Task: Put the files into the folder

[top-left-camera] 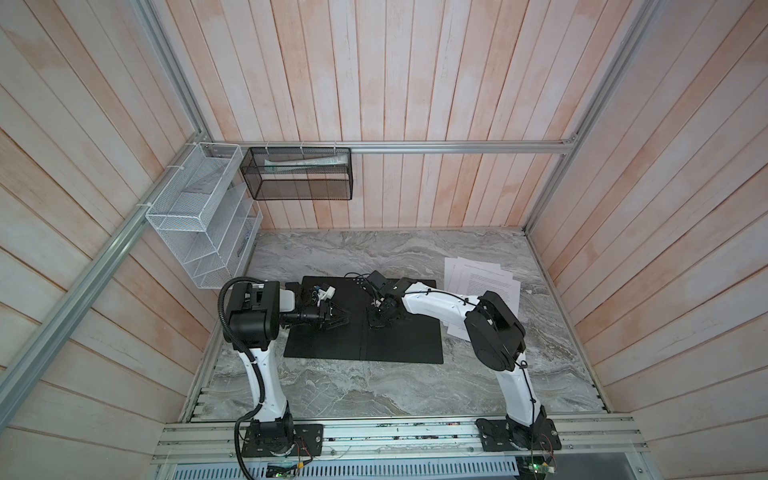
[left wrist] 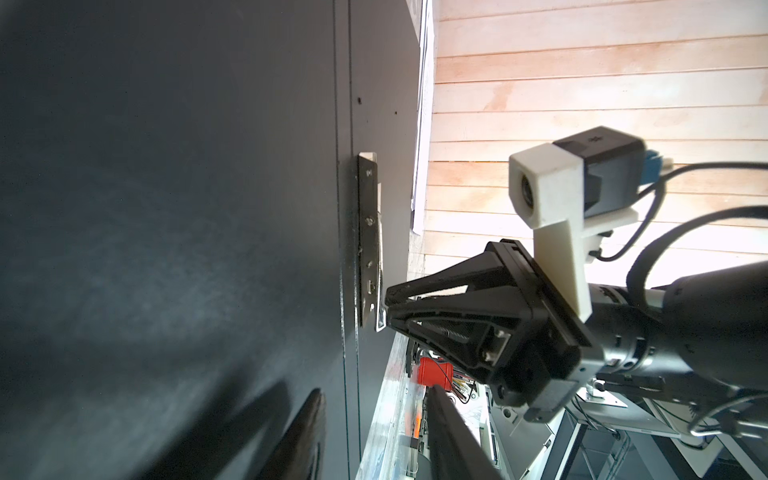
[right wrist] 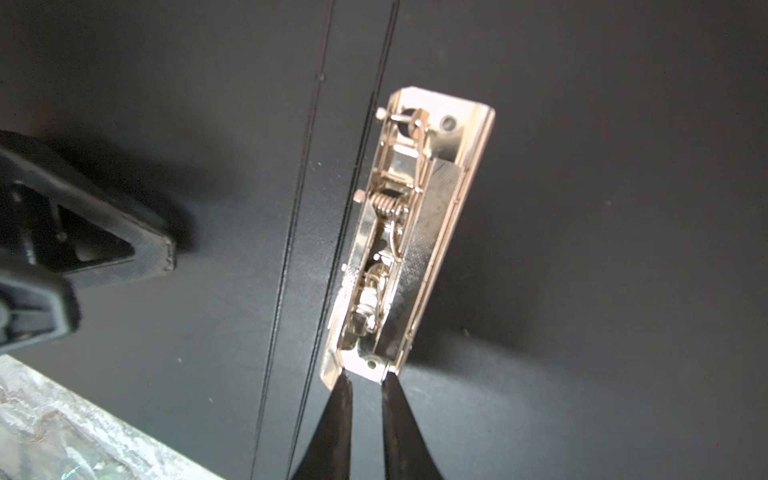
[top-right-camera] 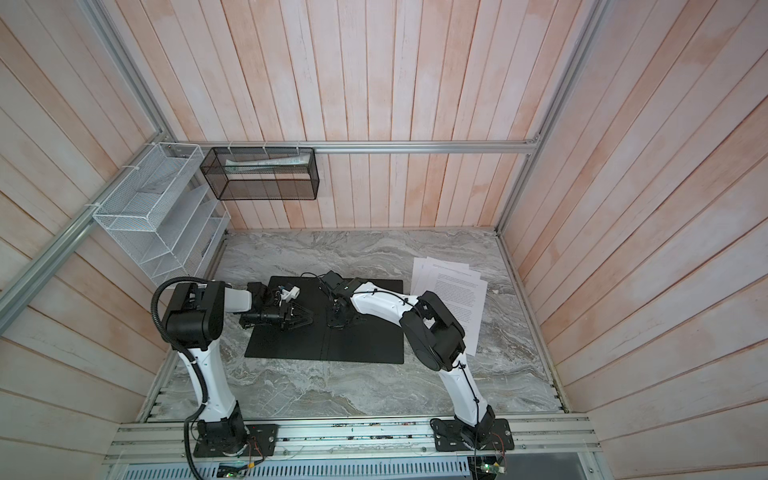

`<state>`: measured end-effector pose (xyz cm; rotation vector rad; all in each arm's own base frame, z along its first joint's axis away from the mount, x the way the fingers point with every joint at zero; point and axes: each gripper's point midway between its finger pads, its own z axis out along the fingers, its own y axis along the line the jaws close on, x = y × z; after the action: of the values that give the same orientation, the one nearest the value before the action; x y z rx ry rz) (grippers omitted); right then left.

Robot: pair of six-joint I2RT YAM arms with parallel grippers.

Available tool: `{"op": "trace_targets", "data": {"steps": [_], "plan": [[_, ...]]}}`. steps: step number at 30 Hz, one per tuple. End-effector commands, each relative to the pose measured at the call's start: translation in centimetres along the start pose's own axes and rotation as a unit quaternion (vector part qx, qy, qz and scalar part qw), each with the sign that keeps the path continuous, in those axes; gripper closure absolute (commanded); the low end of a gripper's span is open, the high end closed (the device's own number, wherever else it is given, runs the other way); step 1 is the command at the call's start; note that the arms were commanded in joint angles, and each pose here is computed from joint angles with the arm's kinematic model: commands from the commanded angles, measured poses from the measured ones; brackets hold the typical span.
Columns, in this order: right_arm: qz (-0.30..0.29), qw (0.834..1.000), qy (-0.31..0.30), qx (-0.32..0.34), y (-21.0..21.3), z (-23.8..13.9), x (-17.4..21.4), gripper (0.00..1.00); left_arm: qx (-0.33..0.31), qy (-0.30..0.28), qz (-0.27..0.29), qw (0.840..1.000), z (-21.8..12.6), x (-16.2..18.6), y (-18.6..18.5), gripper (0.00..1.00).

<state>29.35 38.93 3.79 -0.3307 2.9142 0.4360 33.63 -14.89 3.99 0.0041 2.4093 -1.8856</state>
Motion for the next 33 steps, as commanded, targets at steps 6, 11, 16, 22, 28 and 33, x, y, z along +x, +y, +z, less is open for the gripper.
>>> {"op": "trace_targets", "data": {"steps": [6,11,16,22,28,33], "plan": [[-0.010,1.000,-0.002,0.011,0.5,0.2,-0.7,0.83,-0.060,0.010,-0.038,0.997,0.3,1.4,4.2,0.57],[-0.010,1.000,0.007,0.019,0.2,1.0,-0.3,0.83,-0.060,0.010,-0.038,0.997,0.3,1.4,4.2,0.57],[-0.012,0.999,0.012,0.031,-0.3,1.5,-0.1,0.84,-0.060,0.010,-0.038,0.997,0.3,1.4,4.2,0.57],[-0.014,0.999,0.021,0.035,-0.3,1.7,0.1,0.88,-0.060,0.010,-0.041,0.997,0.3,1.4,4.2,0.57],[-0.015,0.999,0.010,0.036,-0.3,0.7,-0.1,0.86,-0.059,0.010,-0.040,0.997,0.3,1.4,4.2,0.57],[-0.020,0.999,0.014,0.039,-0.3,0.8,-0.1,0.87,-0.059,0.011,-0.043,0.997,0.3,1.4,4.2,0.57]]}}
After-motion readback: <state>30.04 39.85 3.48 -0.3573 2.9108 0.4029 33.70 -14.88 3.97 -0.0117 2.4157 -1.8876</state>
